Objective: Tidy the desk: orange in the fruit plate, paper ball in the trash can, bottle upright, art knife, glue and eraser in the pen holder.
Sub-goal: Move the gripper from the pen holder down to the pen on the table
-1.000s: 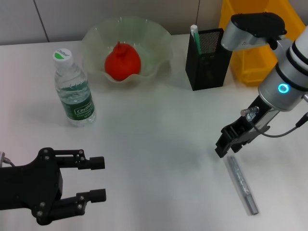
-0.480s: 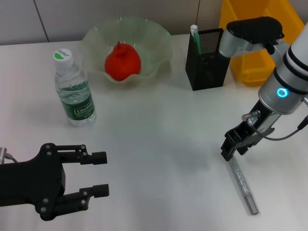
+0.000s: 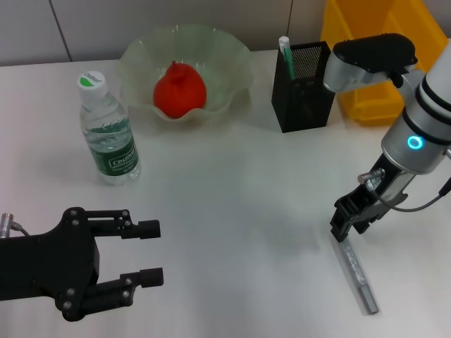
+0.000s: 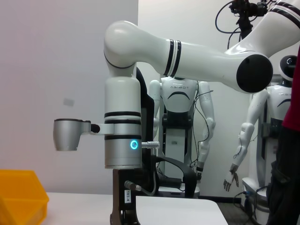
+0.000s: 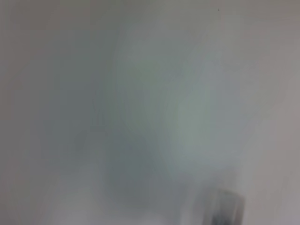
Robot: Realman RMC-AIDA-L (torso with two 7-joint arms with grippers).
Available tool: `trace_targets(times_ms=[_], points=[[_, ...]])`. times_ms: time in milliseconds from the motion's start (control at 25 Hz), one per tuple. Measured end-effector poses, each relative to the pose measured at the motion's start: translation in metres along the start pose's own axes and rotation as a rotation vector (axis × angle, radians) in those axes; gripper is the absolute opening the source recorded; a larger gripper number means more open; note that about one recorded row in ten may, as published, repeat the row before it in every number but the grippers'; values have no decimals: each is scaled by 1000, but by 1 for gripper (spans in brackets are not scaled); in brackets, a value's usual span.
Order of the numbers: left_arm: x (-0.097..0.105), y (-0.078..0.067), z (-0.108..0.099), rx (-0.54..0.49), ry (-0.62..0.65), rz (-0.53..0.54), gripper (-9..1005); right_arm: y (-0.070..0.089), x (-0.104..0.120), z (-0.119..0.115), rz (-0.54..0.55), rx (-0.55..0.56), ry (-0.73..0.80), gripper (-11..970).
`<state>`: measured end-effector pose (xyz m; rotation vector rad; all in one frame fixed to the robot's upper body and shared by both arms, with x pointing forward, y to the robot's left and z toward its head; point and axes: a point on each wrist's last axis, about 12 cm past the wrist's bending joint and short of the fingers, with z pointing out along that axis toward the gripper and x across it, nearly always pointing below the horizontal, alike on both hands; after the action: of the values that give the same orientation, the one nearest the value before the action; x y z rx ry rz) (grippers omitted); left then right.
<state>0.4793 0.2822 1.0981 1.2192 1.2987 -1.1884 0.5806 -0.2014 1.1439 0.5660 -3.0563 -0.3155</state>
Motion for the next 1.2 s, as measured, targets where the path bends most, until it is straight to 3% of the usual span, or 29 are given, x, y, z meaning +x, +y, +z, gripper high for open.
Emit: trace_targets(times_ms=[800, 1200], points=[[0, -1, 2, 6, -7, -6, 512, -3, -1, 10, 16, -2, 6, 382], [1, -2, 2, 7, -10, -9, 513, 0, -3, 13, -4, 15, 10, 324]])
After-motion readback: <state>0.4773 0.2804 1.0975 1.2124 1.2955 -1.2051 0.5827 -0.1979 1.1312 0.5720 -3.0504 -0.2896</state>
